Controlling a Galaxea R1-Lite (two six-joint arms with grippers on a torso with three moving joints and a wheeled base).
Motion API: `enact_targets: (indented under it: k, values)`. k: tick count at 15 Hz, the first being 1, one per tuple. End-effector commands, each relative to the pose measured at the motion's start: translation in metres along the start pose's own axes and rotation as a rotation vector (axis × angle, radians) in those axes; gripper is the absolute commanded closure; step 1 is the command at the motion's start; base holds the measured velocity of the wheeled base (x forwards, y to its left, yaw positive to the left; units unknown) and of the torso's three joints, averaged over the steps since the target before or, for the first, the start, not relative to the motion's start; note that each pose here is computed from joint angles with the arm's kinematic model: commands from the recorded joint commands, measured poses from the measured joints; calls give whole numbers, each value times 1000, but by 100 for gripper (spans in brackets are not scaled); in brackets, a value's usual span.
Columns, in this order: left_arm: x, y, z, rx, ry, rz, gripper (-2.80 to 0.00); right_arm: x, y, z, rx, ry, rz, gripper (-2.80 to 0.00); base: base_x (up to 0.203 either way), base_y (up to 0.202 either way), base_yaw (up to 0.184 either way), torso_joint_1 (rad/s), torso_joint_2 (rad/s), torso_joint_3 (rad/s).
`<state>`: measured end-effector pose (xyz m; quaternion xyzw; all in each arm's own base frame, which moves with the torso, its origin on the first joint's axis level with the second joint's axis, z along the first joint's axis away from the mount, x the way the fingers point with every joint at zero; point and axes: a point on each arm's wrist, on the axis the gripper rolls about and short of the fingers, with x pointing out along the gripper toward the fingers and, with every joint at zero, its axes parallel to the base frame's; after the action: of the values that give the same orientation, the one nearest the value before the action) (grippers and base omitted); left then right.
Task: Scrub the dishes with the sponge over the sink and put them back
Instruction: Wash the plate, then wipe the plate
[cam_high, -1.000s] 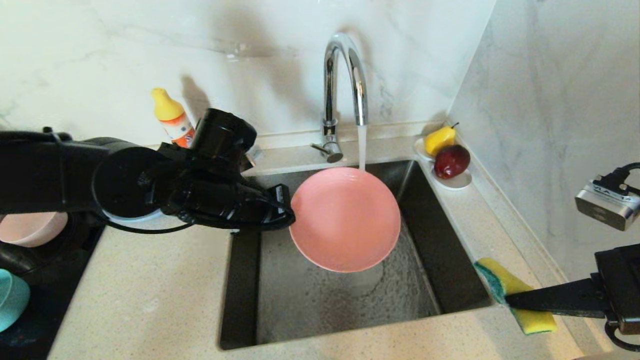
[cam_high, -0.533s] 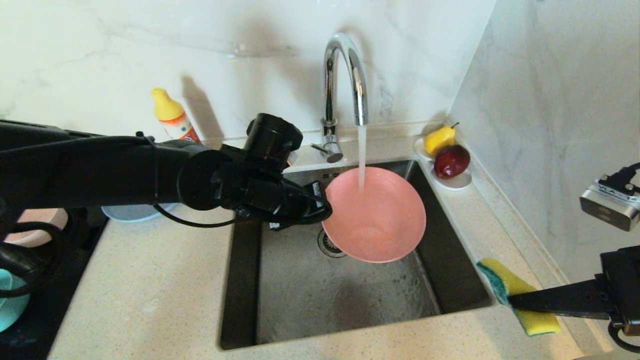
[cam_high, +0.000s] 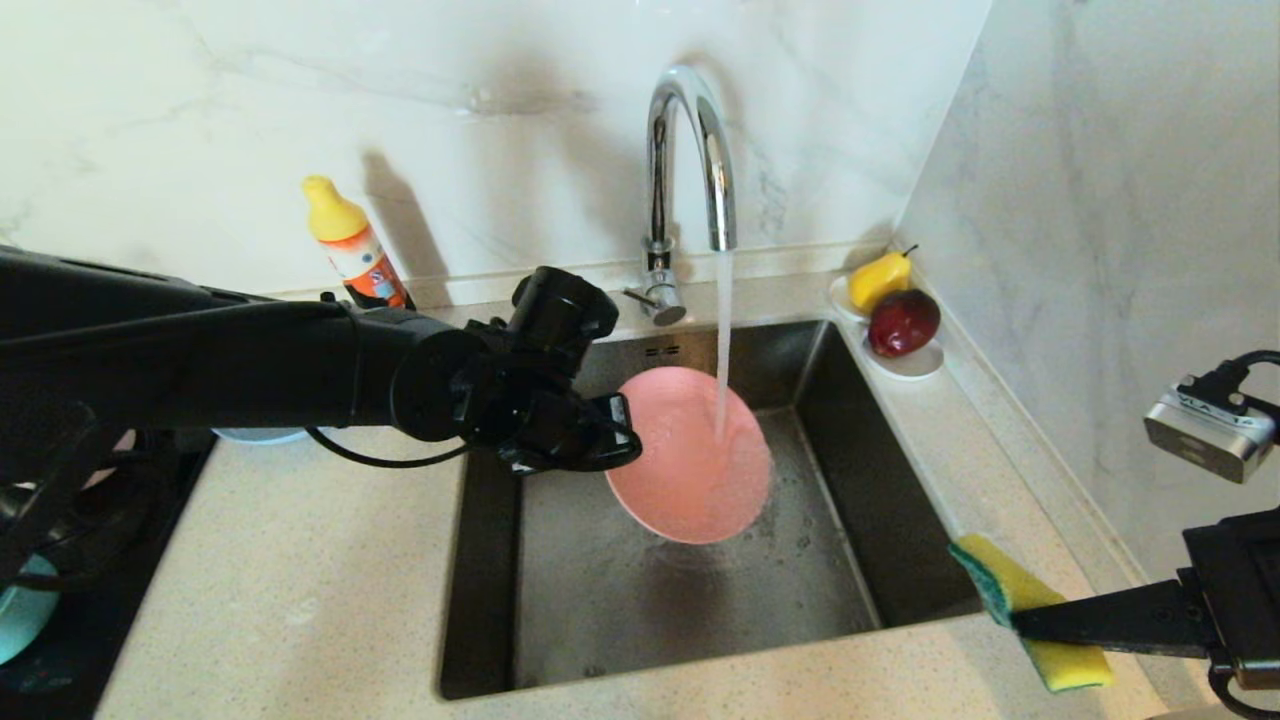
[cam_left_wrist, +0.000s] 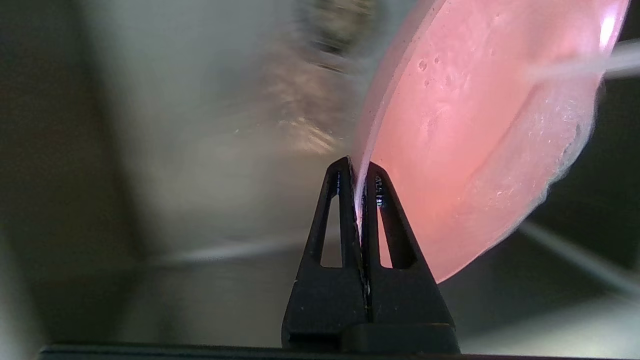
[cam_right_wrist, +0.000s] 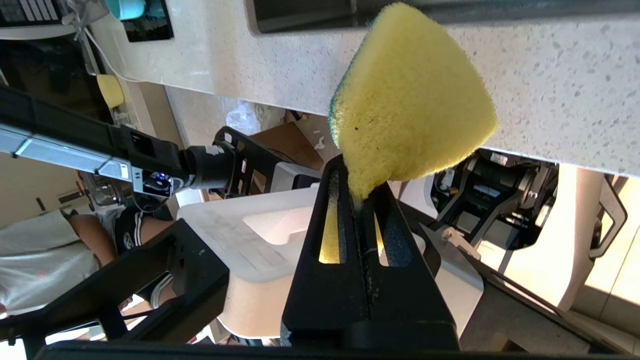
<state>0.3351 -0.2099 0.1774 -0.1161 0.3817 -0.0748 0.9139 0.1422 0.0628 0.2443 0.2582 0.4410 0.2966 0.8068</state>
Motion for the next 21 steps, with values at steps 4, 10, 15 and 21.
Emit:
enact_targets:
  k: [4, 10, 15, 21]
  values:
    - [-24, 32, 8, 134, -138, 302, 0, 4, -4, -1, 13, 13, -5, 0, 0, 0, 0, 0, 0, 0]
    - [-43, 47, 16, 137, -210, 406, 0, 3, -3, -1, 11, 10, -5, 0, 0, 0, 0, 0, 0, 0]
    - [-92, 49, 23, 96, -291, 341, 0, 1, -2, -6, 3, 23, 14, 0, 0, 0, 0, 0, 0, 0]
    - [-172, 76, -22, 148, -205, -30, 0, 4, 28, -10, -86, 156, 166, 0, 0, 0, 0, 0, 0, 0]
